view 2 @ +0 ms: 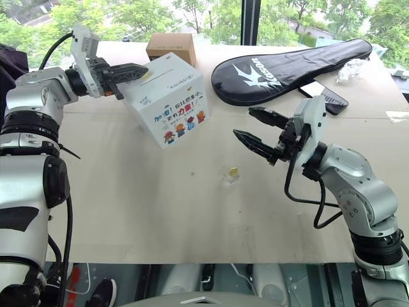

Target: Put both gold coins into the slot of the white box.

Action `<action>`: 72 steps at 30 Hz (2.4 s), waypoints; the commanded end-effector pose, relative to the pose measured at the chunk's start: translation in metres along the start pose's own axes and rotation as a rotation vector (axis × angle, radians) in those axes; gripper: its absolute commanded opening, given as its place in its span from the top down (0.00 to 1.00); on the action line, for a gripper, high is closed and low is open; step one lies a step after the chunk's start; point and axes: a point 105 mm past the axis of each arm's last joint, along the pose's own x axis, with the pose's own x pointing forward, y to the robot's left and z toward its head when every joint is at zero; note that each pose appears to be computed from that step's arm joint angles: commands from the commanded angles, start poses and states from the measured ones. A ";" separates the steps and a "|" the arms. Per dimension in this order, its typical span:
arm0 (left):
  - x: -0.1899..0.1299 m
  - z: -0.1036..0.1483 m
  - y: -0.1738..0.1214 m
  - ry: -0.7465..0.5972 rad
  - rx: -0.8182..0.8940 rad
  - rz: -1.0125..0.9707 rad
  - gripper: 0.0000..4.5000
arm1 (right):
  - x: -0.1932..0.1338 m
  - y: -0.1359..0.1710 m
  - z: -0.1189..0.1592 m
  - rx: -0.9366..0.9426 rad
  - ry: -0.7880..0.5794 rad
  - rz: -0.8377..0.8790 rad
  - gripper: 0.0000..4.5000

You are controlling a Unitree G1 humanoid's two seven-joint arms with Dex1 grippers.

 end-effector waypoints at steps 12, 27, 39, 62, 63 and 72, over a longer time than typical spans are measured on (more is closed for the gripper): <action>0.005 -0.008 -0.012 0.050 0.013 -0.108 1.00 | -0.002 0.005 0.011 -0.013 -0.044 -0.014 0.28; 0.010 -0.003 -0.011 -0.011 0.067 -0.083 0.20 | 0.000 0.006 0.009 0.001 -0.040 0.006 0.26; -0.029 0.045 -0.093 -0.244 0.180 -0.395 0.00 | -0.056 -0.001 -0.027 0.037 0.149 -0.109 0.26; -0.047 -0.149 -0.218 0.054 -0.056 -0.163 0.00 | -0.078 0.001 -0.113 0.039 0.263 -0.095 0.00; -0.049 -0.144 -0.216 0.043 -0.056 -0.156 0.00 | -0.068 -0.002 -0.111 0.059 0.239 -0.065 0.00; -0.066 -0.120 -0.230 0.038 -0.141 -0.236 0.00 | -0.019 -0.003 -0.126 0.252 0.245 0.194 0.00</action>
